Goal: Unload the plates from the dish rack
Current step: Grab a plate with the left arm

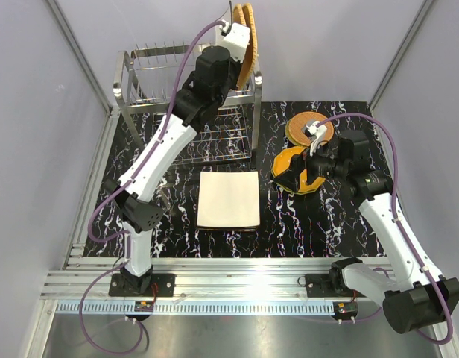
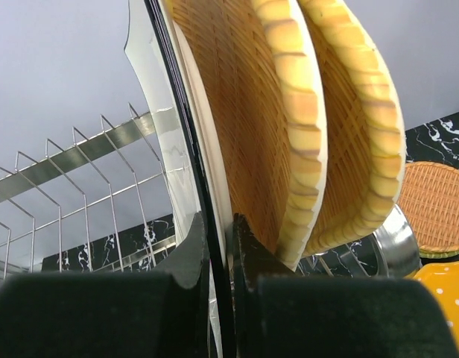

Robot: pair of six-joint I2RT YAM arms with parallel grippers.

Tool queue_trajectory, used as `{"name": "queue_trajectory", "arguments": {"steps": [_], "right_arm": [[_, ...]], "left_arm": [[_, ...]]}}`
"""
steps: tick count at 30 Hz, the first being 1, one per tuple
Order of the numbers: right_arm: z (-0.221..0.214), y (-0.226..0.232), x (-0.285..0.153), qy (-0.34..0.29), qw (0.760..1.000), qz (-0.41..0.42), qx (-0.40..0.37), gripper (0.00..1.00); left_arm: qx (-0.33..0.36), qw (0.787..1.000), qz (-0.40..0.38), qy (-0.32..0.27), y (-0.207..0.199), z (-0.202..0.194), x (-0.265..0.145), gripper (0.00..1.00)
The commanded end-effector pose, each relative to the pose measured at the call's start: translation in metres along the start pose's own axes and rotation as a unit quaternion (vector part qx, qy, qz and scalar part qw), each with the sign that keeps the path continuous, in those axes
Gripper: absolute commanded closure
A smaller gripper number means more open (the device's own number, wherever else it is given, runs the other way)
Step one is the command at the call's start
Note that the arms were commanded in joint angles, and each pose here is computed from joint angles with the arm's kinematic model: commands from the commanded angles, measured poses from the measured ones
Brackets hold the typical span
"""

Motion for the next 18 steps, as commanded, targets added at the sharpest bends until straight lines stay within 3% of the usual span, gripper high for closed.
{"name": "queue_trajectory", "arguments": {"steps": [1, 10, 18], "right_arm": [[0.01, 0.004, -0.006, -0.027, 1.0, 0.005, -0.01, 0.0], [0.011, 0.007, -0.008, -0.034, 0.999, 0.006, -0.002, 0.0], [0.01, 0.009, -0.009, -0.038, 0.999, 0.006, 0.002, 0.0]], "left_arm": [[-0.008, 0.99, 0.016, -0.139, 0.021, 0.069, -0.021, 1.0], [-0.047, 0.965, 0.013, -0.258, 0.041, 0.133, -0.063, 1.0], [-0.071, 0.955, 0.001, -0.288, 0.046, 0.148, -0.081, 1.0]]}}
Point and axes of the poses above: each gripper's point midway between its finger pads, its own x axis out along the fingers, its own y axis along the line the jaws close on, z = x × y, the point moved 7 cm from there along -x, back along the fingers, and after that the axes turned 3 degrees about -x, right-handed, at the moved point
